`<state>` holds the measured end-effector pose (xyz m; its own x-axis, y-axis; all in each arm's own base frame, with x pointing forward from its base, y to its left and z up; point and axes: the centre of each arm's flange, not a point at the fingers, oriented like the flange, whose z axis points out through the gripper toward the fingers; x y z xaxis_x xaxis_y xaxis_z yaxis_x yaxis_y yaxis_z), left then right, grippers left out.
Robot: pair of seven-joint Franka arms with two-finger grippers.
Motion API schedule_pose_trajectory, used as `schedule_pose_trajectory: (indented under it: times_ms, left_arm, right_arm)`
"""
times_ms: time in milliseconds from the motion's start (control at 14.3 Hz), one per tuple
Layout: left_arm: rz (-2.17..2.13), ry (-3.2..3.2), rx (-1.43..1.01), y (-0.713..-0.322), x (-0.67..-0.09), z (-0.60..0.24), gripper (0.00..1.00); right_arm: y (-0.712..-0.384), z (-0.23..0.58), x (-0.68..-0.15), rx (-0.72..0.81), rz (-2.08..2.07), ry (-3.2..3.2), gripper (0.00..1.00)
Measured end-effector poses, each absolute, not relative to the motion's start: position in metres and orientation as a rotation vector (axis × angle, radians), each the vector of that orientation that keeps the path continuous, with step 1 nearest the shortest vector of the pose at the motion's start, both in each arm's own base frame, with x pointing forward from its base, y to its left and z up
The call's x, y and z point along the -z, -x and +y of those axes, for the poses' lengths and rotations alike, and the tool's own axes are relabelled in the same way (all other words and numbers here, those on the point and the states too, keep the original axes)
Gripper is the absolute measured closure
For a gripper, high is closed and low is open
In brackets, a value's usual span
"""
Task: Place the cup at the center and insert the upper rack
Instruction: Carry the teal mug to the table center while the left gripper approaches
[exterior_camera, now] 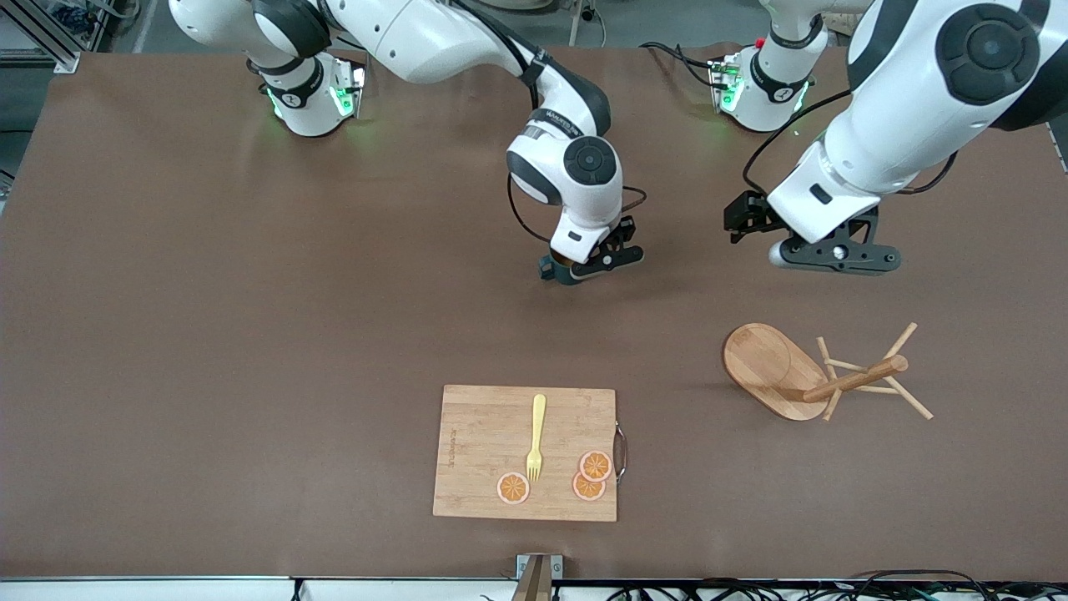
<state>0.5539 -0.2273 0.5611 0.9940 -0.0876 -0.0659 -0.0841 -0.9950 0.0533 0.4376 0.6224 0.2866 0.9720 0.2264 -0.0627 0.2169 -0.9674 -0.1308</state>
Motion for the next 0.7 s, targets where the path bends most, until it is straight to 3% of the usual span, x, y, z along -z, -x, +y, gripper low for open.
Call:
schedule_pose_trajectory:
  times_ms: [140,210,419,699]
  left_arm:
    - [-0.11,-3.082,0.108,-0.557,-0.552,-0.236,0.0]
    - [-0.092,-3.08,0.107,-0.559,-0.547,-0.241,0.0]
    - [-0.04,-3.069,0.109,-0.565,-0.528,-0.257,0.0]
    - [0.016,-3.059,0.135,-0.569,-0.494,-0.284,0.0]
  right_arm:
    - [-0.449,0.611,-0.339,-0.114,-0.323,3.012,0.02]
    - [-0.46,0.596,-0.372,-0.108,-0.296,3.019,0.0]
    - [-0.514,0.514,-0.468,-0.075,-0.16,3.036,0.0]
    - [-0.593,0.361,-0.526,0.016,-0.058,3.186,0.0]
